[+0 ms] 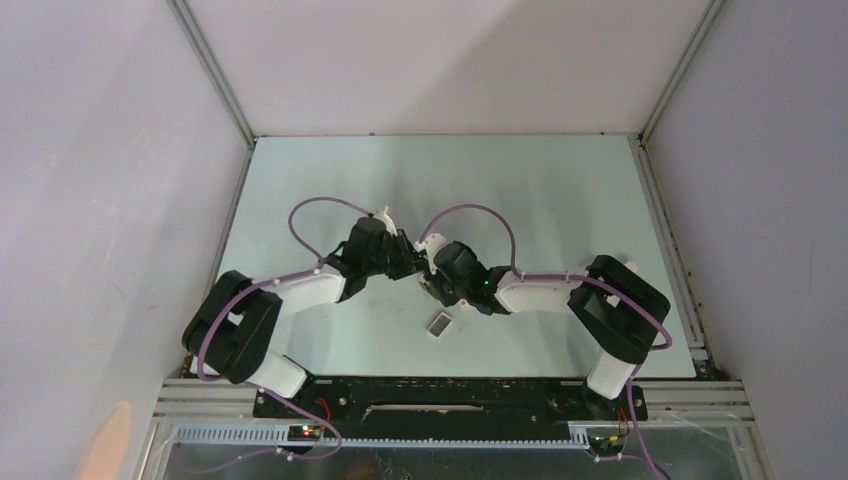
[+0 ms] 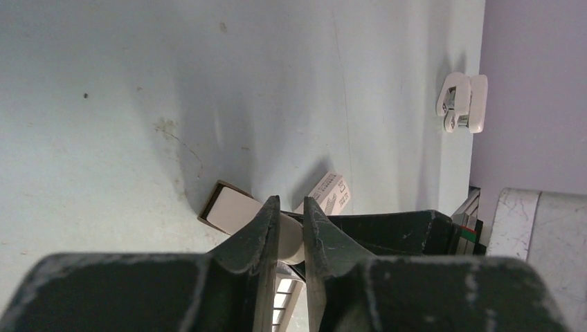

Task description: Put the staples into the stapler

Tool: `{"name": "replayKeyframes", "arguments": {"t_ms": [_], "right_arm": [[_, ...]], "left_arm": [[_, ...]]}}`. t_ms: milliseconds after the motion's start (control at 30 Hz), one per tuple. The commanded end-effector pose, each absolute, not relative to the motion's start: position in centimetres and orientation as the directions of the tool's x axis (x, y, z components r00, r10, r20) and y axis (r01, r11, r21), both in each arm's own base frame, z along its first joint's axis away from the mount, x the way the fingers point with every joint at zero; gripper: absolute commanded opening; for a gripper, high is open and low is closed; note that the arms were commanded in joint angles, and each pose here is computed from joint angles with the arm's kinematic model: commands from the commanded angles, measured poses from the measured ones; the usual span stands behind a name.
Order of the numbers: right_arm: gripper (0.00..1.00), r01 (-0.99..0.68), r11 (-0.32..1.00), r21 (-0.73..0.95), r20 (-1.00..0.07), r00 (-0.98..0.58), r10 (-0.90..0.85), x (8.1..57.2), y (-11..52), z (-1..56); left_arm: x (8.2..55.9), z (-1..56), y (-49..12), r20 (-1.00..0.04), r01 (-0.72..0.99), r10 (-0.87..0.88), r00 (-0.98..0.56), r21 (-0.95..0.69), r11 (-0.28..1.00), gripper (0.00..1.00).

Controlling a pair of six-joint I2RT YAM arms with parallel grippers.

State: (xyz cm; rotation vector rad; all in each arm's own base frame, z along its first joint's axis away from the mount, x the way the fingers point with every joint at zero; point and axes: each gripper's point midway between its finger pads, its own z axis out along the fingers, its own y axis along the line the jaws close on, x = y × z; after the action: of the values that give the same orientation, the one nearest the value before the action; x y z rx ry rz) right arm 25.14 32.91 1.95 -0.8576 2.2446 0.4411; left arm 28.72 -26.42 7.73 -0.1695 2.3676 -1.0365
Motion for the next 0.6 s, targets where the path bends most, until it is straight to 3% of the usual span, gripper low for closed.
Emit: {"name": "replayKeyframes", "arguments": {"t_ms": [0, 233, 567], "right_arm": [[0.15, -0.667, 0.739, 0.096, -0.717, -0.561, -0.413, 25.3, 33.0, 1.7], [0.20, -0.662, 0.742, 0.106, -0.730, -0.559, -0.393, 25.4, 32.9, 2.3], [0.38, -0.652, 0.752, 0.099, -0.742, -0.552, -0.381, 24.6, 32.0, 4.4]], "left_arm": [[26.6, 6.5, -26.6, -0.386, 0.076, -0.293, -0.875, -0.706, 0.704, 0.21], [25.8, 5.7, -27.2, -0.379, 0.070, -0.286, -0.880, -0.699, 0.711, 0.21], [25.9, 5.2, -26.1, -0.415, 0.058, -0.298, -0.859, -0.659, 0.750, 0.21]]}}
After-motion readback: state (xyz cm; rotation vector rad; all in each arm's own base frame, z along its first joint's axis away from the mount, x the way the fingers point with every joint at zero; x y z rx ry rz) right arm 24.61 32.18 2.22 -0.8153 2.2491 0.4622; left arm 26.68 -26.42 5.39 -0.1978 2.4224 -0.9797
